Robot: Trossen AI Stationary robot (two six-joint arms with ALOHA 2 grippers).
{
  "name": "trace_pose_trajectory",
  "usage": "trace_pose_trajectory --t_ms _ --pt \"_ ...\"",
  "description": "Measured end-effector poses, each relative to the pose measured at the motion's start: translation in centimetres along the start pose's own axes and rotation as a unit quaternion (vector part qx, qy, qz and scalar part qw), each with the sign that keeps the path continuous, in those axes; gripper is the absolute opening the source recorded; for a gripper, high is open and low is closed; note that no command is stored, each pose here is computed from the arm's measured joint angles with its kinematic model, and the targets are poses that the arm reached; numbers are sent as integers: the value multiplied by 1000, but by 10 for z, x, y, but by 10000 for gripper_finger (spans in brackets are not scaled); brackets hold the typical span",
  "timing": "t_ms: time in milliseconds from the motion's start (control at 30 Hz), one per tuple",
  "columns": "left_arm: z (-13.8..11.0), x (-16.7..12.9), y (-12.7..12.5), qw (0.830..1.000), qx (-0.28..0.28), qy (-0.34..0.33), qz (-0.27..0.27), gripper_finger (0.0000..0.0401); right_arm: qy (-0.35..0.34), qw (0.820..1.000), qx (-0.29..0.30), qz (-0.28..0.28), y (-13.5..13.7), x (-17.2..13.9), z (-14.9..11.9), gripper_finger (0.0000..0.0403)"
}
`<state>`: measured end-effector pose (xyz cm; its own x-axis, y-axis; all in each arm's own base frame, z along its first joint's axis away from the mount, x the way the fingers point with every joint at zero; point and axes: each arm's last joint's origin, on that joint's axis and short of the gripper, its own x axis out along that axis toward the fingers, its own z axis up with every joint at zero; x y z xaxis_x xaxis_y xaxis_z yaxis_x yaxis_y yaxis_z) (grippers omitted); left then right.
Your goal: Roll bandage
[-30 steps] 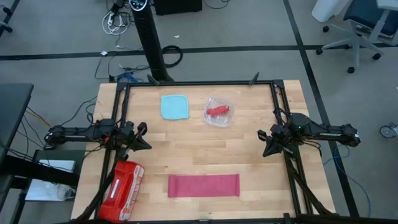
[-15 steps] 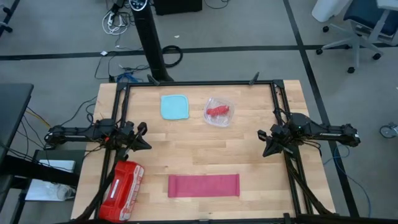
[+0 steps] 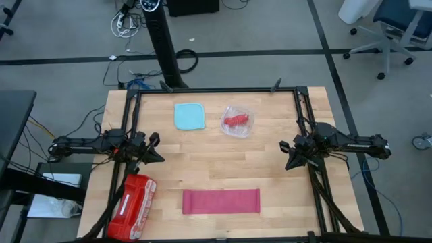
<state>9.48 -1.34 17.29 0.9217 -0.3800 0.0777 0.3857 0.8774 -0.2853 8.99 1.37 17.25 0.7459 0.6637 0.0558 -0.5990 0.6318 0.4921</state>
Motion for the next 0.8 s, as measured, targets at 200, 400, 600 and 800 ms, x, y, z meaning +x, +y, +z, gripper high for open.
trace_pose_trajectory --t_ms 200,400,600,800 --pt "0 0 0 1000 0 0 0 1 0 1000 0 0 0 0 0 11" --pt "0 0 0 1000 0 0 0 1 0 1000 0 0 0 0 0 11" --pt "0 0 0 1000 1 -1 0 1 0 1000 0 0 0 0 0 11" --pt "2 0 -1 1000 4 -12 -3 1 0 1000 0 0 0 0 0 11"
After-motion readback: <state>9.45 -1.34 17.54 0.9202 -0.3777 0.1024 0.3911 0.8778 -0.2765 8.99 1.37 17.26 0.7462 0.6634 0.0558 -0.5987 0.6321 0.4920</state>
